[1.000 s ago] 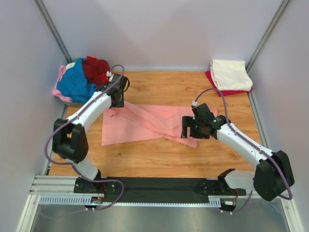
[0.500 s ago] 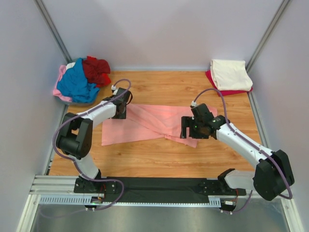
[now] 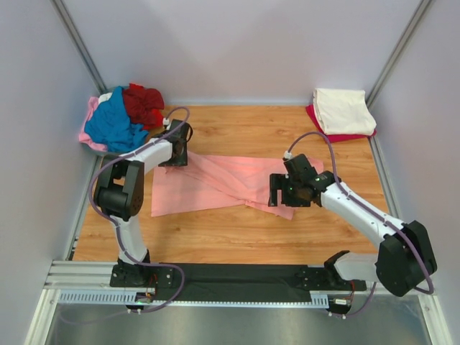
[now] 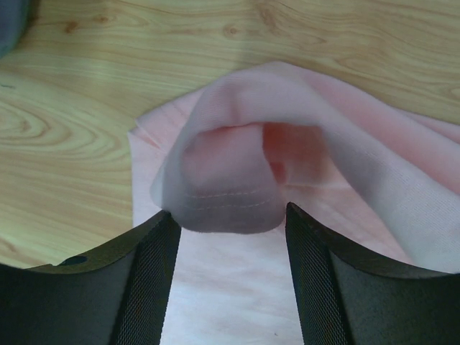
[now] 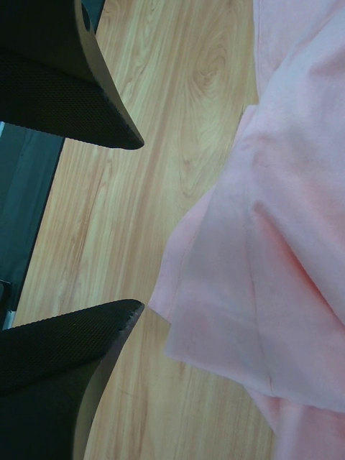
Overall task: Fold and stack the t-shirts
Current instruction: Flatten the tshirt out
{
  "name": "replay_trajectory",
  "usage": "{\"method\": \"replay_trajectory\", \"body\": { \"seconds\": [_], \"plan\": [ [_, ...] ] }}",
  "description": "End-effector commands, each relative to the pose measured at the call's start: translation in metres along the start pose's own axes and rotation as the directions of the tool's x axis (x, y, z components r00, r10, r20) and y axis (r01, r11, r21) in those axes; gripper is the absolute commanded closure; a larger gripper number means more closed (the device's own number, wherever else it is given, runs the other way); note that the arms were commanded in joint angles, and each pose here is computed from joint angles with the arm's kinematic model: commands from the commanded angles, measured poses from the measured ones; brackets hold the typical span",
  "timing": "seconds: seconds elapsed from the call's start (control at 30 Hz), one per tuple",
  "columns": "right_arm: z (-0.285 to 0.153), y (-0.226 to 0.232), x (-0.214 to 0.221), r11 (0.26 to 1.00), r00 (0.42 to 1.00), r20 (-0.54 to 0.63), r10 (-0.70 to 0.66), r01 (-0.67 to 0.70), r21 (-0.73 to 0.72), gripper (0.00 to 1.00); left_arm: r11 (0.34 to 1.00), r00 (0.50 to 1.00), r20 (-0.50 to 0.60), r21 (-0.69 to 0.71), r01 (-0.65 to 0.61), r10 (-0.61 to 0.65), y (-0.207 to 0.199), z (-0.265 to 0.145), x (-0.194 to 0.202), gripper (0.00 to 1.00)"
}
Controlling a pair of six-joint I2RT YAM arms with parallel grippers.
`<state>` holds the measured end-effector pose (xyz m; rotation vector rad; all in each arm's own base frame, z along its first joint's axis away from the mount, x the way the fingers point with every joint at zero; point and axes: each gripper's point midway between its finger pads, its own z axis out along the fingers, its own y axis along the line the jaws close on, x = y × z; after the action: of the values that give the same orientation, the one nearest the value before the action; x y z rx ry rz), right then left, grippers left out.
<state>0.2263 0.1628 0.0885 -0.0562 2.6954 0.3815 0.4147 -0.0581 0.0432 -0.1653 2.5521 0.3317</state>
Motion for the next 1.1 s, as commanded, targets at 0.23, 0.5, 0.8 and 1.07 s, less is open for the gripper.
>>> {"method": "replay_trajectory", "body": {
  "seconds": [0.23, 0.5, 0.8, 1.07],
  "plan": [
    [0.006, 0.01, -0.012, 1.0, 1.0, 0.004, -0.014, 0.014, -0.019, 0.14, 0.999, 0.998, -0.055, 0.034, -0.006, 0.008, -0.002, -0.004, 0.014, 0.32],
    [0.005, 0.009, -0.013, 1.0, 1.0, 0.001, -0.026, 0.026, -0.01, 0.14, 0.999, 0.998, -0.063, 0.019, 0.032, -0.031, 0.002, 0.004, 0.002, 0.32],
    [0.006, 0.011, -0.016, 1.0, 1.0, -0.005, -0.027, 0.027, -0.009, 0.14, 0.996, 0.992, -0.103, 0.038, 0.079, -0.075, 0.007, 0.014, -0.002, 0.42],
    [0.009, 0.011, -0.016, 1.0, 0.999, -0.013, -0.029, 0.029, -0.007, 0.14, 0.993, 0.991, -0.092, 0.061, 0.101, -0.095, 0.007, 0.014, -0.003, 0.73]
  ]
}}
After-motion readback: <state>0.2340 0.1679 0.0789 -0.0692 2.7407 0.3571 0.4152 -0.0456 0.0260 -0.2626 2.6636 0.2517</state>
